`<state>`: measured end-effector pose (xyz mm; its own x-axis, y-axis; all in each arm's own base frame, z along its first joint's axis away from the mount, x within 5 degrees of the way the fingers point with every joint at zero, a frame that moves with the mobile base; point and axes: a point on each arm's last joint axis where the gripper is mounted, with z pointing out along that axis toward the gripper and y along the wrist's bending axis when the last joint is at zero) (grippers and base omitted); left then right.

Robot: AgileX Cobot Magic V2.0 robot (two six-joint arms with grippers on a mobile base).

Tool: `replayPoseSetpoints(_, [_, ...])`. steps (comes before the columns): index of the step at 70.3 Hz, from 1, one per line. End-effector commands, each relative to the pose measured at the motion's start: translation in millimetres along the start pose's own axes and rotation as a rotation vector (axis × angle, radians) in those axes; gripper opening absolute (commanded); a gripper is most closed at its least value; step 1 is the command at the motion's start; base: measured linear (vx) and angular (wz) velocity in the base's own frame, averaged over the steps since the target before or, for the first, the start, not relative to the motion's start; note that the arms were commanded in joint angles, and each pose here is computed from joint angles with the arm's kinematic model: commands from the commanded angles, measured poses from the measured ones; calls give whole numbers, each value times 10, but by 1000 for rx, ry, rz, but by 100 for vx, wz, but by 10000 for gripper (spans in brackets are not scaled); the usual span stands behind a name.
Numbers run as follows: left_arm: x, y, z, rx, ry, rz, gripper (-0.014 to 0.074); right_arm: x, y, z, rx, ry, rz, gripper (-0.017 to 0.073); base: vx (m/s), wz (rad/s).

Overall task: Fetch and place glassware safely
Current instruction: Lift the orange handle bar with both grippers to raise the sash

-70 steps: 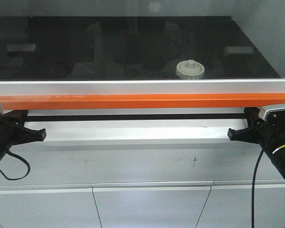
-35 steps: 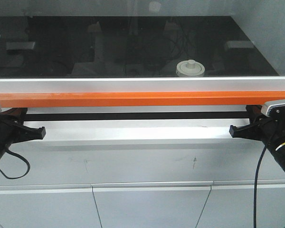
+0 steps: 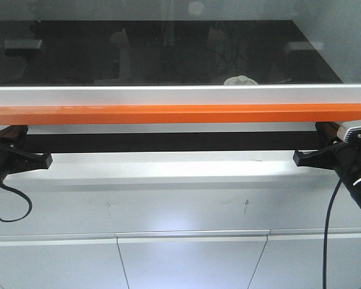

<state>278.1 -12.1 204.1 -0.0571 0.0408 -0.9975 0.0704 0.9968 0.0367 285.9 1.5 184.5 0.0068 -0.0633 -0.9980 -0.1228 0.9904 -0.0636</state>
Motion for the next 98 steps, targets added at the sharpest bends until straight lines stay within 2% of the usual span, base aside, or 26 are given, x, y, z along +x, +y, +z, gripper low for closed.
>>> replayPoseSetpoints(1, [-474, 6, -39, -11, -301, -9, -7, -374, -22, -9, 2, -251, -19, -3, 0, 0])
replayPoseSetpoints(23, [-597, 11, -65, -12, -328, -8, -7, -606, -25, 33, -14, -284, -54, -3, 0, 0])
replayPoseSetpoints(61, [-1121, 33, -20, -17, -423, 0, -7, -1078, -52, 5, -2, -393, -91, -3, 0, 0])
replayPoseSetpoints(98, [-1321, 36, -183, -19, -483, 2, -7, -1433, -52, -144, 5, -477, -92, -3, 0, 0])
